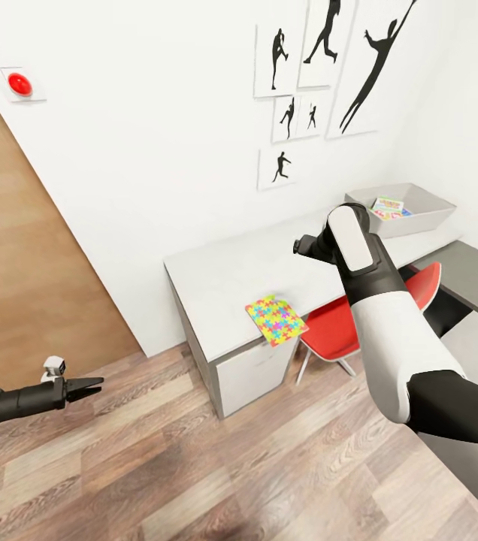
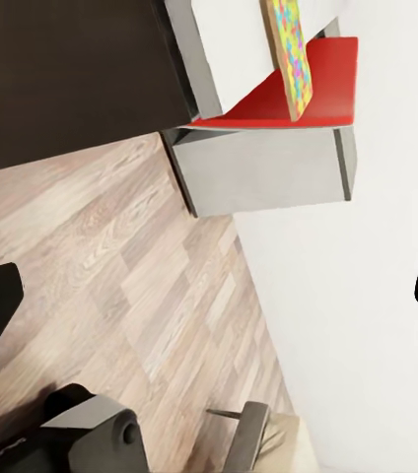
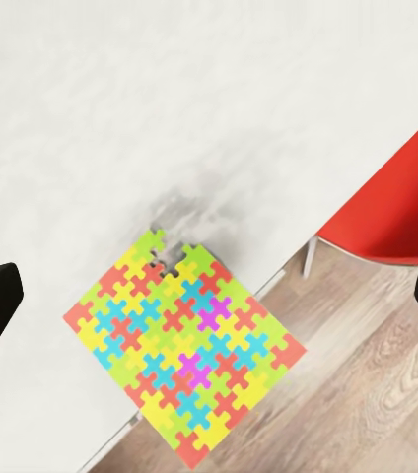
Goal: Put all the toys in the child's room - the three board games (two on the bed and one on the table), the two jigsaw puzzles on the table, and the tennis ball on the table - inside the toy box on the table in the child's room.
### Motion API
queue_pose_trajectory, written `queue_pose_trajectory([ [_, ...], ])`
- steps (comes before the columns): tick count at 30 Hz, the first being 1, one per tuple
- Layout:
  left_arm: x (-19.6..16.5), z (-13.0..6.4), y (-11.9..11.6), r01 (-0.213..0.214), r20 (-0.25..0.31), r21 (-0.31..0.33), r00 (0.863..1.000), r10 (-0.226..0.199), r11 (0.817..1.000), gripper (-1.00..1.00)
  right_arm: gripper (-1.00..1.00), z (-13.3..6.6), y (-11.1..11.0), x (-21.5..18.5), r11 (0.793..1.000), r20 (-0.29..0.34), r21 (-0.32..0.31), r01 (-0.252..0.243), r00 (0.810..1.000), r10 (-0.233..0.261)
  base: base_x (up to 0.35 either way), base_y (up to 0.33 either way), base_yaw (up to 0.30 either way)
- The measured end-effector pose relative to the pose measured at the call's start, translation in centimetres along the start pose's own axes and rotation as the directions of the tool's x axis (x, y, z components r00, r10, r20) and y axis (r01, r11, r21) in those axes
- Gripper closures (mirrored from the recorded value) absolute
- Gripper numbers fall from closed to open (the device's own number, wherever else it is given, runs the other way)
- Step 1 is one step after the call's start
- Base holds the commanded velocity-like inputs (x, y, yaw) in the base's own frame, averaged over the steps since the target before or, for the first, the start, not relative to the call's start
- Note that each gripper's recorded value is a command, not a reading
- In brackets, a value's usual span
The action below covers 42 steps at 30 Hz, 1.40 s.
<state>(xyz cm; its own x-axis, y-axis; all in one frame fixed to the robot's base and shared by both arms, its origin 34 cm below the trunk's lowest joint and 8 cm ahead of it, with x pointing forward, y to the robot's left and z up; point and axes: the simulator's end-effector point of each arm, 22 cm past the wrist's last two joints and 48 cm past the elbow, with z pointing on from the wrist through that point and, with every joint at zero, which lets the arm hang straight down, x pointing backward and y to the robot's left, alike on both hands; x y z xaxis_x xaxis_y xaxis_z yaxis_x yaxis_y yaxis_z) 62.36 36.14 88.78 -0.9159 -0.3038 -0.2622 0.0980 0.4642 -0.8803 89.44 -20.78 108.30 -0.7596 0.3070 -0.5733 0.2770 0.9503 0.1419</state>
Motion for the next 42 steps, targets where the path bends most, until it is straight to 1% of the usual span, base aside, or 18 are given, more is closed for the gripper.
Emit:
queue_pose_trajectory([
  [3, 0.2, 0.1, 1.1, 0.008, 0.0, -0.048, 1.0, -0.008, 0.999, -1.0, -1.0, -0.3, 0.0, -0.2, 1.0, 0.005, -0.001, 0.0, 1.0, 0.0, 0.0, 0.0, -0.069],
  [6, 0.7, 0.7, 2.7, 0.02, -0.002, -0.119, 1.0, -0.02, 0.993, -1.0, -1.0, -0.7, 0.1, -0.4, 1.0, 0.01, -0.002, 0.0, 1.0, 0.0, 0.0, 0.0, -0.069],
  [9, 0.8, 0.8, 3.5, 0.024, -0.001, -0.16, 1.0, -0.025, 0.987, -1.0, -1.0, -1.0, 0.1, -0.6, 1.0, 0.015, -0.003, 0.0, 1.0, 0.0, 0.0, 0.0, -0.069],
  [15, 0.9, 0.6, 3.9, 0.03, 0.003, -0.188, 1.0, -0.03, 0.982, -1.0, -1.0, -1.3, 0.0, -0.3, 1.0, 0.015, 0.001, 0.003, 1.0, -0.003, 0.0, 0.0, -0.069],
  [17, 1.3, 0.4, 4.5, 0.043, 0.005, -0.206, 0.999, -0.043, 0.978, -1.0, -1.0, -1.3, -0.1, -0.1, 1.0, 0.015, 0.003, 0.003, 1.0, -0.003, 0.0, 0.0, -0.069],
  [18, 1.7, 0.2, 5.0, 0.056, 0.005, -0.222, 0.998, -0.056, 0.973, -1.0, -1.0, -1.5, -0.1, -0.1, 1.0, 0.017, 0.002, 0.003, 1.0, -0.003, 0.0, 0.0, -0.069],
  [20, 2.0, 0.0, 5.4, 0.065, 0.008, -0.237, 0.998, -0.065, 0.969, -1.0, -1.0, -1.7, -0.1, -0.2, 1.0, 0.023, -0.001, 0.002, 1.0, -0.002, 0.0, 0.0, -0.069],
  [22, 2.5, -0.2, 6.2, 0.077, 0.008, -0.265, 0.997, -0.077, 0.961, -1.0, -1.0, -1.9, -0.1, 0.0, 1.0, 0.024, -0.003, 0.002, 1.0, -0.001, 0.0, 0.0, -0.069],
  [25, 2.8, -0.4, 6.8, 0.079, 0.007, -0.294, 0.997, -0.08, 0.953, -1.0, -1.0, -2.0, 0.0, 0.3, 1.0, 0.023, -0.004, 0.004, 1.0, -0.004, 0.0, 0.0, -0.069],
  [30, 4.6, -0.5, 8.7, 0.077, -0.023, -0.38, 0.995, -0.093, 0.922, -1.0, -1.0, -2.1, 0.2, 1.0, 1.0, 0.017, -0.006, 0.01, 1.0, -0.01, 0.0, 0.0, -0.069],
  [33, 4.9, -0.6, 9.0, 0.076, -0.027, -0.396, 0.995, -0.094, 0.915, -1.0, -1.0, -2.4, 0.4, 1.0, 1.0, 0.02, -0.008, 0.011, 1.0, -0.011, -0.008, 0.0, -0.069],
  [40, 4.8, -0.7, 8.9, 0.07, -0.026, -0.404, 0.996, -0.088, 0.912, -1.0, -1.0, -3.1, 0.6, 0.7, 1.0, 0.028, -0.011, 0.013, 1.0, -0.013, -0.16, 0.0, -0.069],
  [42, 4.8, -0.9, 9.0, 0.067, -0.025, -0.416, 0.996, -0.085, 0.907, -1.0, -1.0, -3.3, 0.7, 0.7, 1.0, 0.031, -0.013, 0.013, 0.999, -0.013, -0.074, 0.0, -0.069],
])
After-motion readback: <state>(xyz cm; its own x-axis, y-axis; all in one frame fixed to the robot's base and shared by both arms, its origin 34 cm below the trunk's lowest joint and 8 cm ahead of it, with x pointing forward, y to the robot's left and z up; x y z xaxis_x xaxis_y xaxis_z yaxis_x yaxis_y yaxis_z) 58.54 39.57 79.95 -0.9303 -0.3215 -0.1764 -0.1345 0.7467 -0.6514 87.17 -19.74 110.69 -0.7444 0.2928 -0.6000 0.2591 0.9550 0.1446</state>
